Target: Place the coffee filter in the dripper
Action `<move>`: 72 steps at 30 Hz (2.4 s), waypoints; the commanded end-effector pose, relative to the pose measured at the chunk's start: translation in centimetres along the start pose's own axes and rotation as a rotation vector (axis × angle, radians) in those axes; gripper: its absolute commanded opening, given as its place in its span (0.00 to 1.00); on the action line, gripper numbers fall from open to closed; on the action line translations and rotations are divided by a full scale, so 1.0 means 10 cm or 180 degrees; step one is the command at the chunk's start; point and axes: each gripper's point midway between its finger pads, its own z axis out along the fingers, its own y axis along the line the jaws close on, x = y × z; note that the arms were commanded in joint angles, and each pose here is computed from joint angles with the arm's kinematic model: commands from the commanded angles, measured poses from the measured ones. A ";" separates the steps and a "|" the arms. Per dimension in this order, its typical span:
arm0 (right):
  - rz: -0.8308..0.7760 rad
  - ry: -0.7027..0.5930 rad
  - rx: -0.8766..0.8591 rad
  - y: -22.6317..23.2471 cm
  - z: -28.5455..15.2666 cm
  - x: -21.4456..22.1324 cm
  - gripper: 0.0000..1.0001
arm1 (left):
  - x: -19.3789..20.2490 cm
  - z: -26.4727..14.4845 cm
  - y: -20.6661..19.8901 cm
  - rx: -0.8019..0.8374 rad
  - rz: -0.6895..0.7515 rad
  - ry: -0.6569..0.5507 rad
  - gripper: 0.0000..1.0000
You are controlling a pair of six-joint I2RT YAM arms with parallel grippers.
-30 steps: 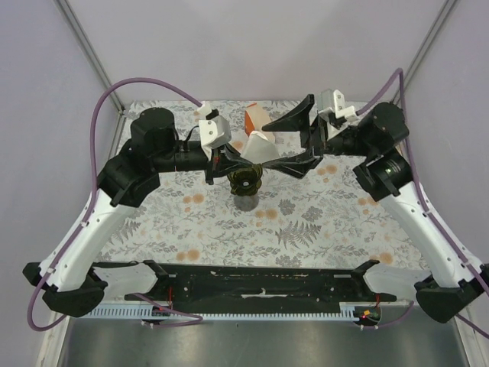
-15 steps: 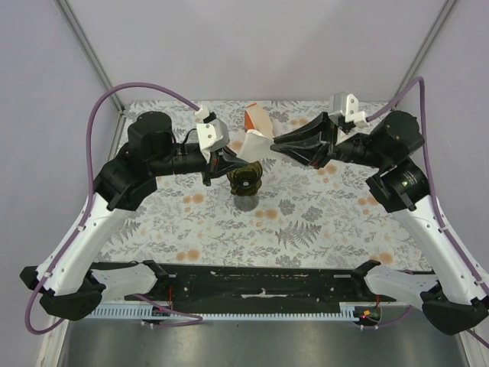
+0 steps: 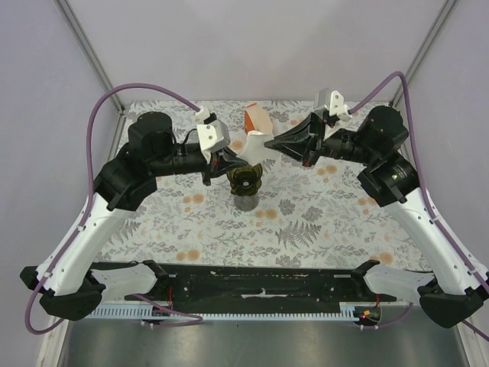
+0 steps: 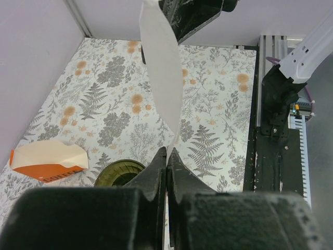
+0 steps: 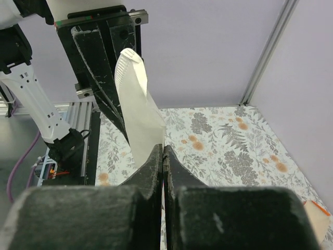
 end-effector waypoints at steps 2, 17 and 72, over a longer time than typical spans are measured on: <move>-0.0187 -0.0046 -0.0315 0.24 -0.08 -0.15 0.00 | -0.16 -0.07 0.07 -0.0159 0.0058 -0.0096 0.02; 0.0059 0.0063 -0.0054 0.14 0.00 -0.08 0.00 | -0.34 -0.04 -0.18 0.0332 -0.0087 -0.0257 0.73; -0.1567 -0.0160 0.0626 0.19 0.09 -0.29 0.13 | -0.24 0.04 0.12 -0.0241 -0.0359 -0.0335 0.02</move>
